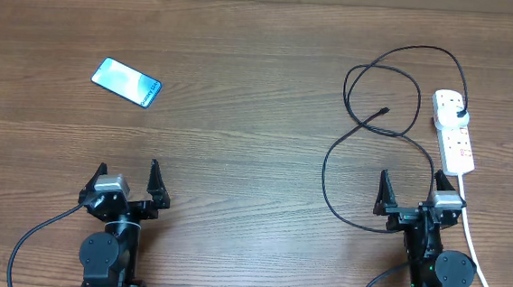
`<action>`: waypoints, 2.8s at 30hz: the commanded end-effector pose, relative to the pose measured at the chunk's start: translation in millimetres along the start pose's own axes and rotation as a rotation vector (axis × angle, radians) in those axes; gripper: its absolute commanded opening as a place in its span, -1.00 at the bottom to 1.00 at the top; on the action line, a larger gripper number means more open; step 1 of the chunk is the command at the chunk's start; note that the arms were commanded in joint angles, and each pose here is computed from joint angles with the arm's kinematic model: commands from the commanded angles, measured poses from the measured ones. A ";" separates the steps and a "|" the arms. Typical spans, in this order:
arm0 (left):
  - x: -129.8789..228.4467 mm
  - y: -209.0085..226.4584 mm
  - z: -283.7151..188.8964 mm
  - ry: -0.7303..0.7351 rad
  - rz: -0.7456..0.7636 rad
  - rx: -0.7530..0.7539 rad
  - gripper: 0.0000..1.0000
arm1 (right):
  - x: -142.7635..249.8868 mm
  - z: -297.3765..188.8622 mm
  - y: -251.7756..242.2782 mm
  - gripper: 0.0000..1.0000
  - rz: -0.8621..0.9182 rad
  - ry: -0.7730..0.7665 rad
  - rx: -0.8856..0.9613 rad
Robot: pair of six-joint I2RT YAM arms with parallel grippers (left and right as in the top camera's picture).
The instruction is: Plug charger to phone and switch on socket
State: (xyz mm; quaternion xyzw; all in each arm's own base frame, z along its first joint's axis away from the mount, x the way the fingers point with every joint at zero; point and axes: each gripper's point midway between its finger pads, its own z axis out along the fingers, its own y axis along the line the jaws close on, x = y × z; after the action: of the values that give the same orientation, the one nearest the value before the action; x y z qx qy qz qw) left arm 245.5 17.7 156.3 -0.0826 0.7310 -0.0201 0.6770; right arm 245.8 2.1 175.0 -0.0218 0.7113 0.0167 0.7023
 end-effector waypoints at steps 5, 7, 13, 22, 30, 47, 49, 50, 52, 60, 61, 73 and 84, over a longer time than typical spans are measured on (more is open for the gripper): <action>0.3 -1.7 -0.1 -0.005 0.026 0.011 0.99 | 1.7 0.2 0.4 1.00 0.002 -0.004 -0.003; 0.3 -1.7 -0.1 -0.005 0.026 0.011 0.99 | 1.7 0.2 0.4 1.00 0.002 -0.004 -0.003; 0.3 -1.7 -0.1 -0.005 0.026 0.011 0.99 | 1.7 0.2 0.4 1.00 0.002 -0.004 -0.003; 0.3 -1.7 -0.1 -0.005 0.026 0.011 0.99 | 1.7 0.2 0.4 1.00 0.002 -0.004 -0.003; 0.3 -1.7 -0.1 -0.005 0.026 0.011 0.99 | 1.7 0.2 0.4 0.99 0.002 -0.004 -0.003; 0.3 -1.7 -0.1 -0.005 0.026 0.011 0.99 | 1.7 0.2 0.4 0.99 0.002 -0.004 -0.003; 0.3 -1.7 -0.1 -0.005 0.026 0.011 0.99 | 1.7 0.2 0.4 0.99 0.002 -0.004 -0.003; 0.3 -1.7 -0.1 -0.005 0.026 0.011 0.99 | 1.7 0.2 0.4 1.00 0.002 -0.004 -0.003; 0.3 -1.7 -0.1 -0.005 0.026 0.011 0.99 | 1.7 0.2 0.4 1.00 0.002 -0.004 -0.003; 0.3 -1.7 -0.1 -0.005 0.026 0.011 0.99 | 1.7 0.2 0.4 1.00 0.002 -0.004 -0.003; 0.3 -1.7 -0.1 -0.005 0.026 0.011 0.99 | 1.7 0.2 0.4 0.99 0.002 -0.004 -0.003; 0.3 -1.7 -0.1 -0.005 0.026 0.011 0.99 | 1.7 0.2 0.4 1.00 0.002 -0.004 -0.003; -3.8 7.1 -0.3 -0.023 0.031 -0.042 0.99 | 1.7 0.2 0.4 1.00 0.002 -0.004 -0.003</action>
State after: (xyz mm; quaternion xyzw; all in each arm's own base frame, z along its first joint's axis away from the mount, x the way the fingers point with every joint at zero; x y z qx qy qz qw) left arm 245.5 18.4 157.2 -0.0814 0.7300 -0.0160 0.6784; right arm 245.8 2.1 175.1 -0.0215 0.7112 0.0169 0.7024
